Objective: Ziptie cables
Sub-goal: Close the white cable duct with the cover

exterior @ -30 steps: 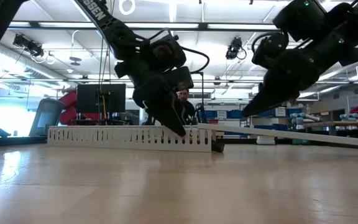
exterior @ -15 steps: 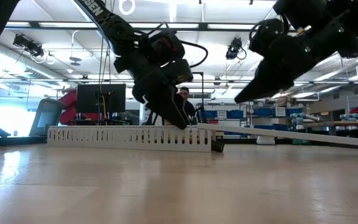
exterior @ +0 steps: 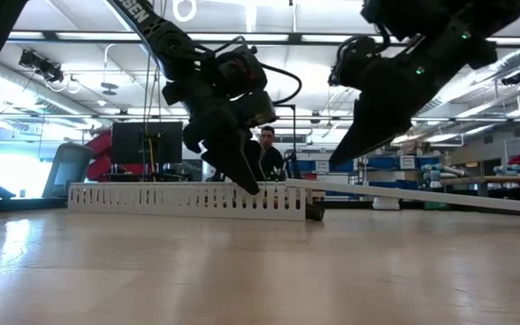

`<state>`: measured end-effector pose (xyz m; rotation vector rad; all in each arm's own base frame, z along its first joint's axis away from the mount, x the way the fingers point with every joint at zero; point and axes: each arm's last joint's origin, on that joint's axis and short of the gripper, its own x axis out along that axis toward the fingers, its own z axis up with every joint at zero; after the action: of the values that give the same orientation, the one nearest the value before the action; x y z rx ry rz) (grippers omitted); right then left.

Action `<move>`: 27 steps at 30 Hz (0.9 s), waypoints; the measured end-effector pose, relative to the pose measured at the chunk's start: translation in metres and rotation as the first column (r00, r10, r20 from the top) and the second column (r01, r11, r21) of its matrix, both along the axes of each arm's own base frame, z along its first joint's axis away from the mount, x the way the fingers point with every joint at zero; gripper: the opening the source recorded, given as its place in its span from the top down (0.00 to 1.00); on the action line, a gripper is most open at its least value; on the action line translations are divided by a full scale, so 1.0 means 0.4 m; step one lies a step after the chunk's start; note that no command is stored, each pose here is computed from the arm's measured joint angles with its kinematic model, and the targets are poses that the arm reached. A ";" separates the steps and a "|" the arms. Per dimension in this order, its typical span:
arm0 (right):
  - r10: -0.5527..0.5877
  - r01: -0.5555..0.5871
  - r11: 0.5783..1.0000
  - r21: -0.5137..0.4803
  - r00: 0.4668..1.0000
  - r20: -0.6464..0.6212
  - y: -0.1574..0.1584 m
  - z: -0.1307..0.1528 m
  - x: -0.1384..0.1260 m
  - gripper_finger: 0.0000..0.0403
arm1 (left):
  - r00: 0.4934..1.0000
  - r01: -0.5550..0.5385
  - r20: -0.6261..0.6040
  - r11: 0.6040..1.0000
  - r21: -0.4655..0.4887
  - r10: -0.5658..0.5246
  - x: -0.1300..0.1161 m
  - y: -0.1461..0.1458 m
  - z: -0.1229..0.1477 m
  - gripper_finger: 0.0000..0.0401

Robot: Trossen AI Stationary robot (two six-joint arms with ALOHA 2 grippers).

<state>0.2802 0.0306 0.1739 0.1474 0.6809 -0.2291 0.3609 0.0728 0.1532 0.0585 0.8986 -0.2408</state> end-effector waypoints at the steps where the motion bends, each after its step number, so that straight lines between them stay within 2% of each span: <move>1: -0.010 0.010 1.000 0.001 1.000 -0.011 0.000 0.003 0.004 1.00 | 1.000 0.003 0.007 1.000 0.004 -0.003 0.000 0.000 -0.001 0.20; 7: -0.031 0.031 0.999 0.036 1.000 -0.006 -0.017 0.015 0.013 1.00 | 1.000 0.021 0.000 1.000 0.014 -0.021 -0.002 -0.002 -0.004 0.24; 10: -0.030 0.032 0.996 0.085 0.999 -0.026 -0.027 -0.002 0.020 1.00 | 1.000 0.022 0.000 1.000 0.015 -0.022 -0.002 -0.002 -0.004 0.28; 17: -0.036 0.039 0.993 0.111 0.999 -0.027 -0.039 -0.029 0.038 1.00 | 1.000 0.023 0.002 1.000 0.014 -0.023 -0.002 -0.002 -0.004 0.36; 27: -0.022 0.024 0.986 0.162 1.000 -0.013 -0.069 -0.027 0.042 1.00 | 1.000 0.025 0.014 1.000 0.019 -0.025 0.000 -0.001 -0.002 0.38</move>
<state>0.2972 0.0032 0.1632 0.3102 0.7088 -0.1968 0.3611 0.0722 0.1522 0.0887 0.8866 -0.2551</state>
